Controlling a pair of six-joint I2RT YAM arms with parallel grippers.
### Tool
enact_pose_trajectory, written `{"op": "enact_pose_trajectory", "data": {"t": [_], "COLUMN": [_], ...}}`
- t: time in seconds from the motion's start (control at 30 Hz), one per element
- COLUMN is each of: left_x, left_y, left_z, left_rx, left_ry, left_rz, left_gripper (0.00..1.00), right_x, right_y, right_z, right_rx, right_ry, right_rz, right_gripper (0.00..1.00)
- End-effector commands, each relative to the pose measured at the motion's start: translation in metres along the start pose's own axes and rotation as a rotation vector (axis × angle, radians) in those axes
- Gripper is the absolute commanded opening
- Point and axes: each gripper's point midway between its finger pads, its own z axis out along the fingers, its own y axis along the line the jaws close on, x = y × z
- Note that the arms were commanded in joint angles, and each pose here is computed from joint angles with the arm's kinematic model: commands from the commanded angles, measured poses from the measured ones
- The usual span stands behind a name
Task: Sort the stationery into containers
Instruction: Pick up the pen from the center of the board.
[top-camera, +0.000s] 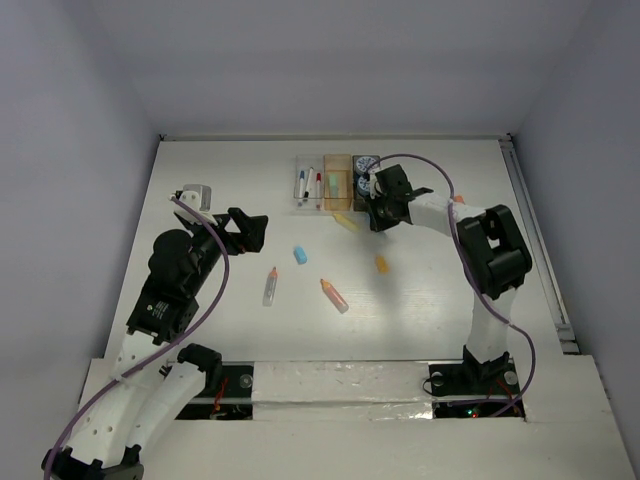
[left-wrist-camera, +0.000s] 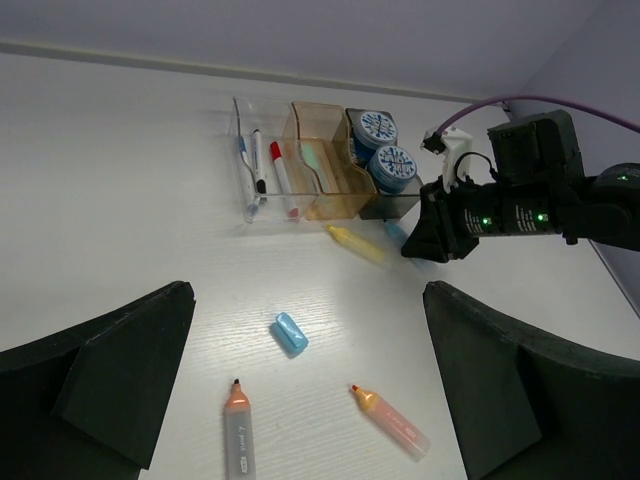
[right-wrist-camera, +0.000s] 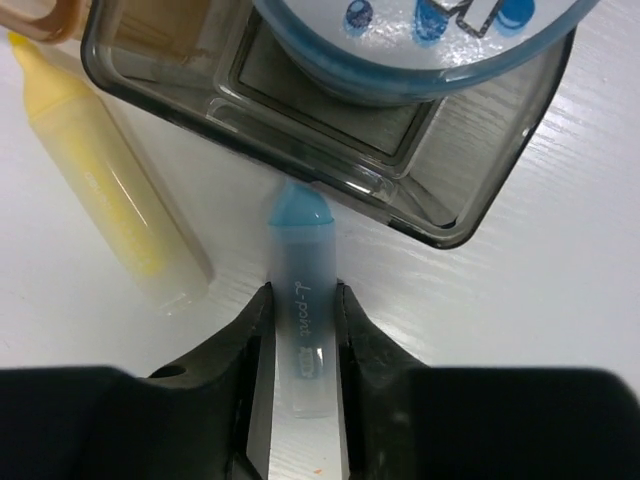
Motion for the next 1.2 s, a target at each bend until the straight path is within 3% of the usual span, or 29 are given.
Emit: {"op": "enact_pose_trajectory", "data": {"t": [0.0, 0.1, 0.33, 0.67, 0.83, 0.9, 0.97, 1.17], "left_x": [-0.007, -0.004, 0.004, 0.027, 0.036, 0.041, 0.044, 0.047], "left_y": [-0.007, -0.009, -0.021, -0.055, -0.06, -0.059, -0.056, -0.047], "left_z": [0.002, 0.004, 0.009, 0.016, 0.02, 0.023, 0.027, 0.036], "left_rx": [0.033, 0.048, 0.122, 0.337, 0.383, 0.378, 0.36, 0.325], "left_ry": [-0.037, -0.026, 0.014, 0.127, 0.163, 0.183, 0.195, 0.211], "left_rz": [-0.006, -0.008, -0.015, -0.031, -0.039, -0.05, -0.056, -0.074], "left_gripper": [0.99, 0.99, 0.99, 0.99, 0.77, 0.74, 0.61, 0.44], "right_x": [0.004, 0.001, -0.042, -0.129, -0.162, -0.175, -0.179, -0.179], "right_y": [0.007, 0.011, 0.037, 0.162, 0.209, 0.211, 0.224, 0.241], "right_z": [-0.004, -0.016, -0.089, -0.178, -0.194, -0.202, -0.213, -0.223], "right_rx": [0.008, 0.003, -0.067, -0.415, -0.471, -0.465, -0.502, -0.548], "right_ry": [-0.007, -0.031, -0.223, -0.574, -0.693, -0.742, -0.774, -0.801], "right_rz": [0.038, 0.035, 0.076, 0.208, 0.221, 0.238, 0.239, 0.25], "right_gripper": [0.2, 0.11, 0.1, 0.06, 0.07, 0.08, 0.08, 0.08]}}
